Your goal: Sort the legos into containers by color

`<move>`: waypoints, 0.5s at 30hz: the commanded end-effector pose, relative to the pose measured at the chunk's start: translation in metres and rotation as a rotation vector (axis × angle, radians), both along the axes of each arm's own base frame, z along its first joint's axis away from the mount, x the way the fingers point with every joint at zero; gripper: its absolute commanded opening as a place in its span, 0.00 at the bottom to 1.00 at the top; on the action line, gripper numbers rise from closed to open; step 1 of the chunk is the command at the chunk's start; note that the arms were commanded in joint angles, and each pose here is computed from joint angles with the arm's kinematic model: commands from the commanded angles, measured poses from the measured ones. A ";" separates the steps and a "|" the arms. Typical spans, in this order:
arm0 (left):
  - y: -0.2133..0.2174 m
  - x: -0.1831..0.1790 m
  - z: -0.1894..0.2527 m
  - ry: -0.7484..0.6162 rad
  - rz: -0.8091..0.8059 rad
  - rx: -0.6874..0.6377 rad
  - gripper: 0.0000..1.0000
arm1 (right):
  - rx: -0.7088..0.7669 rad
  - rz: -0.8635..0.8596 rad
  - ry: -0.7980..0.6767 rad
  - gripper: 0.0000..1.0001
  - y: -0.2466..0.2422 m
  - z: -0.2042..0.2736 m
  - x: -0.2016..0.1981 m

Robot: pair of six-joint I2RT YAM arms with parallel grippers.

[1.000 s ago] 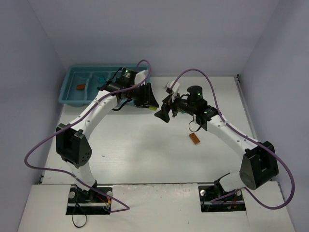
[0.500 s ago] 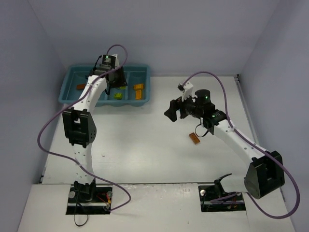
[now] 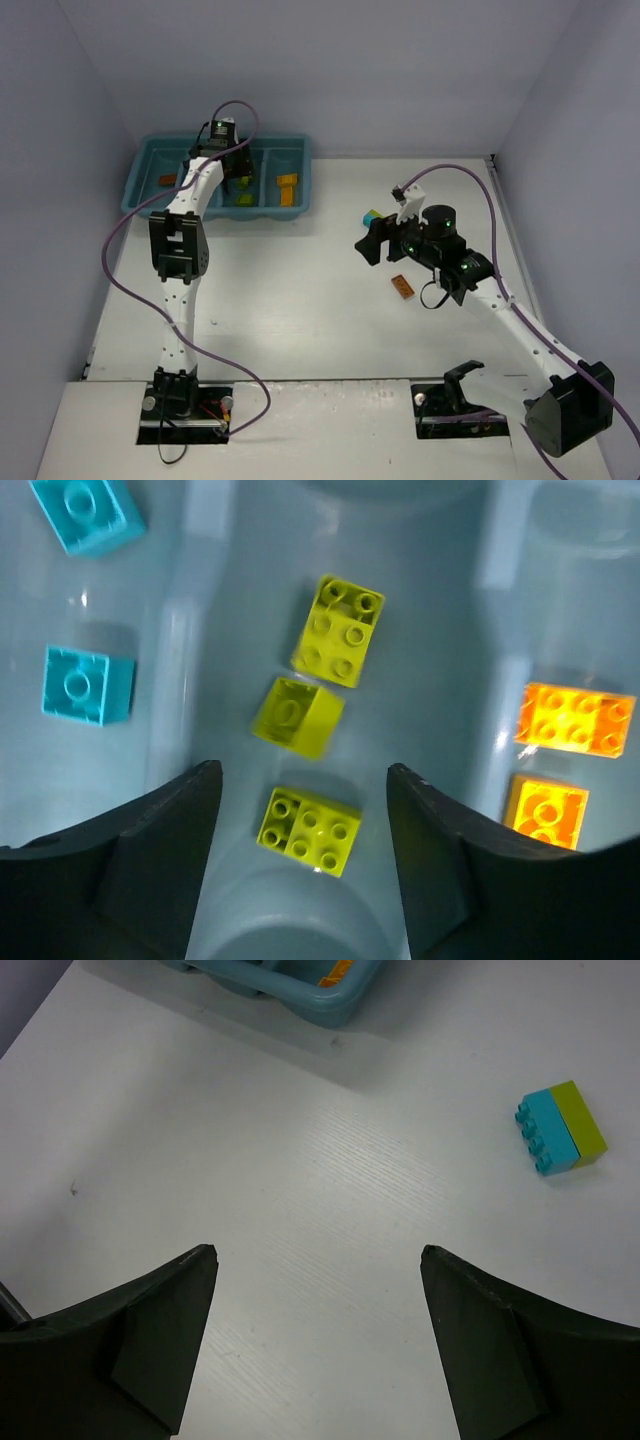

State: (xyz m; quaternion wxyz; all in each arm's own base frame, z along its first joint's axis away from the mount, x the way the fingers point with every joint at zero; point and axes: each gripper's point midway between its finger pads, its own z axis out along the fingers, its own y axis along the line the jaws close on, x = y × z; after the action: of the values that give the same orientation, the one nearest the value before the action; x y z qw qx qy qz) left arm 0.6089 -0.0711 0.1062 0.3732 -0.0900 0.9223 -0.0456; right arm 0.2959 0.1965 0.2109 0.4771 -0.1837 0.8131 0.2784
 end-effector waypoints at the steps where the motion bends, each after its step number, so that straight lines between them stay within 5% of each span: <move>1: 0.004 0.026 0.094 -0.251 -0.006 0.016 0.64 | 0.027 -0.072 -0.034 0.79 -0.010 0.014 0.006; 9: -0.025 0.004 0.124 -0.302 -0.145 -0.012 0.65 | 0.061 -0.194 0.015 0.78 -0.033 0.014 0.019; 15: -0.116 -0.075 0.135 -0.280 -0.479 0.040 0.64 | 0.127 -0.421 0.099 0.72 -0.086 0.011 0.044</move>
State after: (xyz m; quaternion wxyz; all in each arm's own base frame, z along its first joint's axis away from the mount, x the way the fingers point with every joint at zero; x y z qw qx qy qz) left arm 0.5627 -0.1161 0.1557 0.4013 0.0269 0.9120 -0.0806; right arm 0.3221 0.1277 0.1999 0.4715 -0.0268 0.8503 0.2323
